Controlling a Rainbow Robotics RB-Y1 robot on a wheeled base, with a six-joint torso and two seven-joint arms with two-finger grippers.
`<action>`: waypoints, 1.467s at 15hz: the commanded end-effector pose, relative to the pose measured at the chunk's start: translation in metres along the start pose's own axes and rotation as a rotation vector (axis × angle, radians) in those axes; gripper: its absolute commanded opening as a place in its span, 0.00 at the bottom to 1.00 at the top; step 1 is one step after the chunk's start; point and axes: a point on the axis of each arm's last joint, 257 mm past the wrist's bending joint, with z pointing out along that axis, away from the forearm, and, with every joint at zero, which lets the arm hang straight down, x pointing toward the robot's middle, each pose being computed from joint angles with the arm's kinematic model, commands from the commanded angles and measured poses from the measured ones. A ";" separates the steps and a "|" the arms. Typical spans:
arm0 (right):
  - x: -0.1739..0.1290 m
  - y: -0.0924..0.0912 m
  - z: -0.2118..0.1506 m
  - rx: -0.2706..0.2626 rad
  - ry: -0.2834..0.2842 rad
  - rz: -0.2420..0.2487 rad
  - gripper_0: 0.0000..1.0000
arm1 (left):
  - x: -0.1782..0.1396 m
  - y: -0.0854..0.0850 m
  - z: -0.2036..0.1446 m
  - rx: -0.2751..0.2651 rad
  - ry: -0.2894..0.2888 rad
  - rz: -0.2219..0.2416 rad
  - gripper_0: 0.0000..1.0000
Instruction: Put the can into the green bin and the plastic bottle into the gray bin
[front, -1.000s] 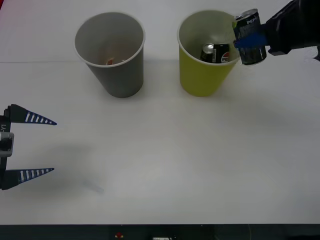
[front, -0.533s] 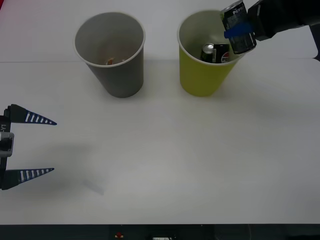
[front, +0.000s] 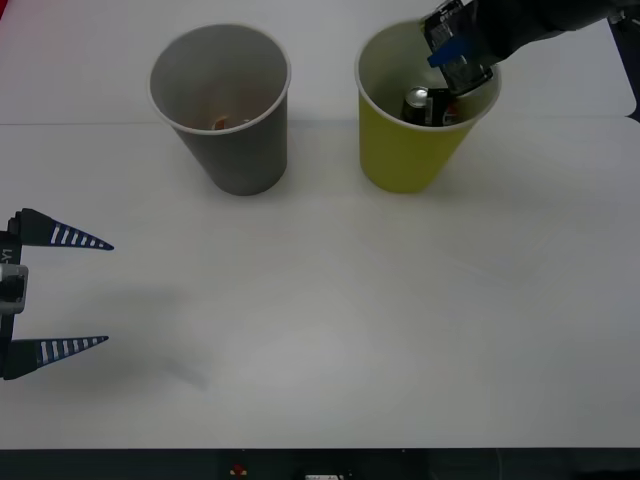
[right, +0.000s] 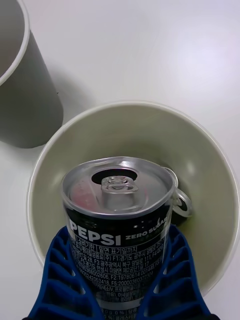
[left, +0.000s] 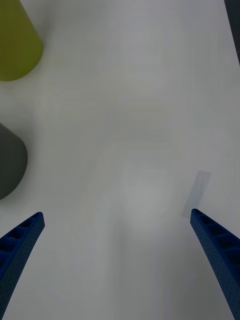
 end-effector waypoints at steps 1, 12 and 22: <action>-0.004 0.000 0.012 -0.006 0.033 -0.006 0.00 | 0.000 0.000 0.000 0.000 0.000 0.000 1.00; -0.015 0.001 0.014 -0.006 0.013 -0.095 1.00 | 0.000 0.000 0.000 0.000 0.000 0.000 1.00; 0.007 0.017 -0.047 -0.102 -0.188 -0.116 1.00 | 0.000 0.000 0.000 0.000 0.000 0.000 1.00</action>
